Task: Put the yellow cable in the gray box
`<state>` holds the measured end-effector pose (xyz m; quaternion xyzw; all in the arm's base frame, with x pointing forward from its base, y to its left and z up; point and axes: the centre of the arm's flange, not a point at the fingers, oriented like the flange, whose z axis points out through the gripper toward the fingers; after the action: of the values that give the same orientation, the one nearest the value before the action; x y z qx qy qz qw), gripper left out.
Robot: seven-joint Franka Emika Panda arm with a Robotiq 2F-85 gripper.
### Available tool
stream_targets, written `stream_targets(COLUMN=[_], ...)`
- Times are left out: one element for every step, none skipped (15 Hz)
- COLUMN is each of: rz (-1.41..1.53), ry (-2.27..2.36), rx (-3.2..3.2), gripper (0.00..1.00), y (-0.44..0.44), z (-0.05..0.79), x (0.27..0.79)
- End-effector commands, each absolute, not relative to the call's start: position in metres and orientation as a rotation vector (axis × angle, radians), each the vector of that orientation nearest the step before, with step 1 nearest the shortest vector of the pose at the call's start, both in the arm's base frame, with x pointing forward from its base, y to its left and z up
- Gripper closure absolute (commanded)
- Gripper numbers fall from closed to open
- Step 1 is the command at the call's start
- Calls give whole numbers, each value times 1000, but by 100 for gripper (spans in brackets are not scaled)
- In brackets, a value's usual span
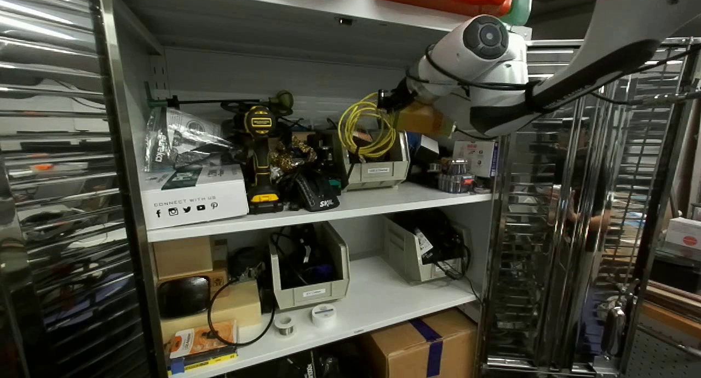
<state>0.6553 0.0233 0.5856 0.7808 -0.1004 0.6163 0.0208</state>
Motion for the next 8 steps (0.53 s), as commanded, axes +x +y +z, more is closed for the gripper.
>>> stream_targets(rz=[2049, 2060, 2070, 2078, 2088, 2088, 2093, 2097], ry=[-305, -315, -331, -348, -367, -387, -404, -423], rx=[2266, 2240, 2212, 2185, 2159, 2139, 2117, 2091], gripper=[93, 93, 93, 93, 93, 93, 93, 93], y=[32, 32, 30, 28, 25, 22, 19, 15], z=[581, 582, 583, 584, 585, 585, 585, 585], x=[696, 704, 712, 718, 722, 727, 730, 734])
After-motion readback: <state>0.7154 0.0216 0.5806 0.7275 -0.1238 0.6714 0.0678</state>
